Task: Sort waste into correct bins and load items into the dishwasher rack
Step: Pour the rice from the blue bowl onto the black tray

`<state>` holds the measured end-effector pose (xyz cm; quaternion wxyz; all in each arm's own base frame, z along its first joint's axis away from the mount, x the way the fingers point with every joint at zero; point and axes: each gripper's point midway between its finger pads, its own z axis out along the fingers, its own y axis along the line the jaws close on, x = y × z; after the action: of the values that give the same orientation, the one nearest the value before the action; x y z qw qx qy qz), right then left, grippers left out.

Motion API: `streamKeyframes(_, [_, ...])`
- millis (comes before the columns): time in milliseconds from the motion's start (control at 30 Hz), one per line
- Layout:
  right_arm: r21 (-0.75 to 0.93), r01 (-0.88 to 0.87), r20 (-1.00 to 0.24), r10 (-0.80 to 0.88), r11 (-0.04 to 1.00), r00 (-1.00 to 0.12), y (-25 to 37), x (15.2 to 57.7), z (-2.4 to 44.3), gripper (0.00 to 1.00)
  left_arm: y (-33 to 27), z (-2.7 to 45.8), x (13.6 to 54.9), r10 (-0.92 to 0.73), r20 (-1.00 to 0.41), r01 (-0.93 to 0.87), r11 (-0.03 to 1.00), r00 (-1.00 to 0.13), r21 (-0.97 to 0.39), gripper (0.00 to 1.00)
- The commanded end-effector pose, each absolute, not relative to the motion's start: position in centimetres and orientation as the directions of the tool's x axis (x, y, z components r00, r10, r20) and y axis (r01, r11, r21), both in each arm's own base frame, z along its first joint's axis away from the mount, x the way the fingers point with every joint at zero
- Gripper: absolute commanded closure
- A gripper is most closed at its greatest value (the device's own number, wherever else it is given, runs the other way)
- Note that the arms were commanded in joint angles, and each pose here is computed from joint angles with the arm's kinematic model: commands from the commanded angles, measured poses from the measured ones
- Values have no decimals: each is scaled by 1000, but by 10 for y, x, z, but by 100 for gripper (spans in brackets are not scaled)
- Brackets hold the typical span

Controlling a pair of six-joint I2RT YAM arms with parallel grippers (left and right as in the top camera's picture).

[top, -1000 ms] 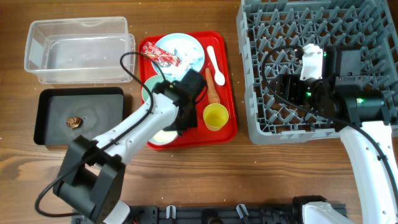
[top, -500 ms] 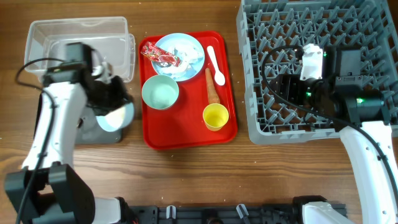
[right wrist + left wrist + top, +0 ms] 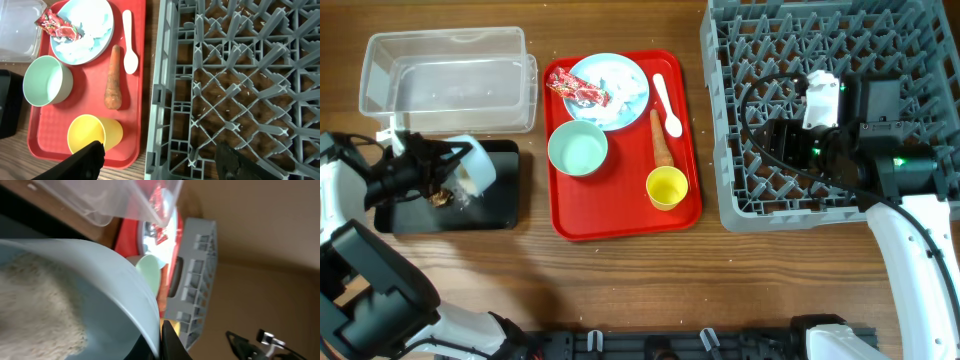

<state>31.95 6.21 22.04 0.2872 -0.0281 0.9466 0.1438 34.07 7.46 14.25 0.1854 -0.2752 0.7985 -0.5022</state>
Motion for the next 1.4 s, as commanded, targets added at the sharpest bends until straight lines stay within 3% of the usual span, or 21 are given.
streamKeyframes(0, [256,-132,-563,37,958,-825,61,324,226,26,78,164,343,-645,-34,-158,236,-763,-959,96])
streamKeyframes(333, [256,-131,-560,36,958,-828,61,323,226,26,82,207,340,-680,44,-55,-6,-732,-998,96])
streamKeyframes(867, [256,-131,-560,36,958,-828,61,323,226,26,106,206,326,-736,146,-131,-78,-661,-988,96])
streamKeyframes(1233, [256,-129,-555,36,958,-831,61,322,225,26,98,192,322,-725,122,-203,25,-678,-979,96])
streamKeyframes(1333, [255,-132,-561,36,958,-827,61,323,226,26,56,201,323,-641,23,-182,182,-767,-966,96])
streamKeyframes(1367, [255,-133,-565,36,958,-824,61,324,226,26,37,197,321,-589,-18,-183,279,-808,-943,96])
